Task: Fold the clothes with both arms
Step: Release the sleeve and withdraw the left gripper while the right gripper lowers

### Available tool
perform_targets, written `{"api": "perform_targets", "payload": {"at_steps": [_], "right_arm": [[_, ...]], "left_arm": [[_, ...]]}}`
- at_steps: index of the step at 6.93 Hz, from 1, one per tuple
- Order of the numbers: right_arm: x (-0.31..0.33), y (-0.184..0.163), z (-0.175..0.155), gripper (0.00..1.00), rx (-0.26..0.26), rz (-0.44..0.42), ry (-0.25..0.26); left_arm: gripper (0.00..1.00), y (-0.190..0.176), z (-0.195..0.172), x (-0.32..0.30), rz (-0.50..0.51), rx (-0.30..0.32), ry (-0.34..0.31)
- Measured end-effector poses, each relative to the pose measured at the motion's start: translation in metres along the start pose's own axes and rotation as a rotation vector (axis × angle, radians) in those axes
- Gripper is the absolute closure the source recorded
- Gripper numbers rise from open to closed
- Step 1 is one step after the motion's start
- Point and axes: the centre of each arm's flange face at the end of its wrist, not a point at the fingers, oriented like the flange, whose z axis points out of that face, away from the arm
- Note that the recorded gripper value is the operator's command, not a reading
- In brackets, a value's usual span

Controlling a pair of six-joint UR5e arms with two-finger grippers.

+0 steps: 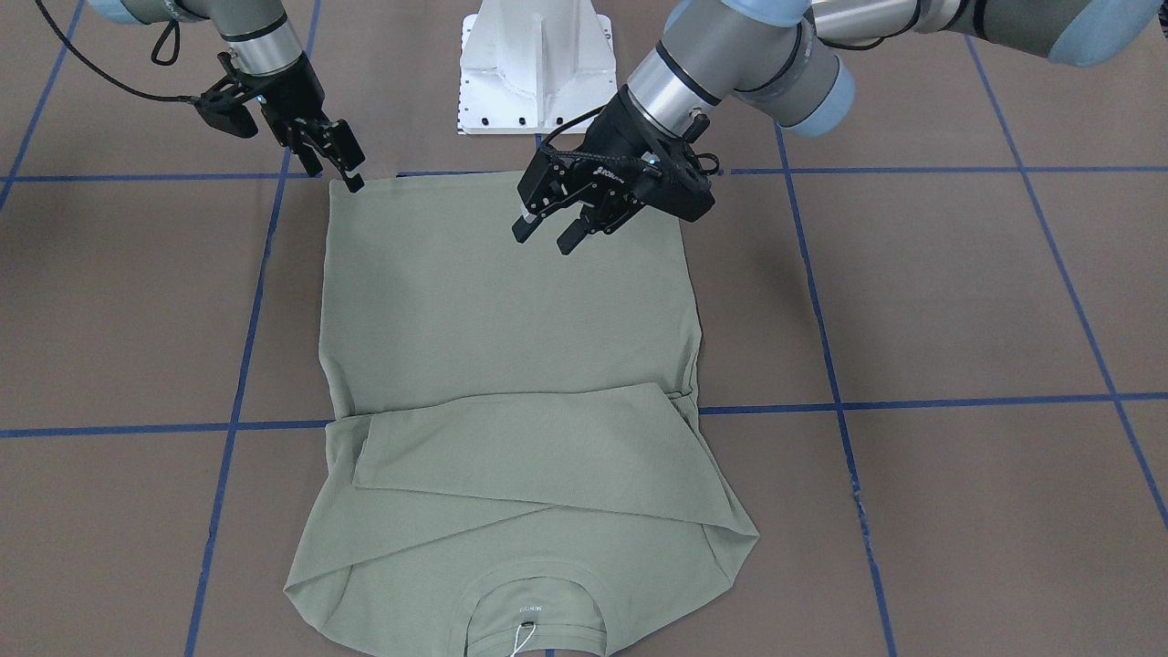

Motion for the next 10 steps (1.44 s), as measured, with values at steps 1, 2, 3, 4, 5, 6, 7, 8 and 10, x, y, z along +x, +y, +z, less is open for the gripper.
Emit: {"api": "perform_targets", "payload": {"at_steps": [1, 2, 3, 4, 5, 6, 7, 8, 10], "right_arm": [[0.008, 0.010, 0.005, 0.13, 0.012, 0.000, 0.024], [0.012, 0.014, 0.009, 0.20, 0.020, -0.003, 0.044], [0.015, 0.015, 0.011, 0.23, 0.019, -0.005, 0.058], [0.017, 0.017, 0.013, 0.24, 0.009, -0.006, 0.072], [0.019, 0.018, 0.016, 0.24, 0.004, -0.008, 0.083], [0.022, 0.018, 0.020, 0.24, 0.003, -0.009, 0.095], [0.026, 0.018, 0.026, 0.26, 0.002, -0.011, 0.108], [0.029, 0.019, 0.031, 0.27, 0.001, -0.013, 0.121], [0.033, 0.021, 0.039, 0.47, 0.000, -0.019, 0.137]], "left_arm": [[0.32, 0.000, 0.000, -0.003, -0.001, 0.002, -0.003], [0.32, -0.001, 0.000, -0.004, -0.001, 0.003, -0.006], [0.32, -0.001, 0.000, -0.005, -0.001, 0.004, -0.007], [0.32, -0.001, 0.000, -0.006, -0.001, 0.004, -0.008], [0.32, -0.001, 0.000, -0.006, -0.001, 0.005, -0.009], [0.32, -0.001, 0.000, -0.007, -0.001, 0.006, -0.009], [0.32, -0.001, 0.000, -0.007, -0.001, 0.007, -0.009], [0.32, -0.001, 0.000, -0.007, -0.001, 0.007, -0.009], [0.32, -0.002, 0.000, -0.008, -0.003, 0.008, -0.011]]}}
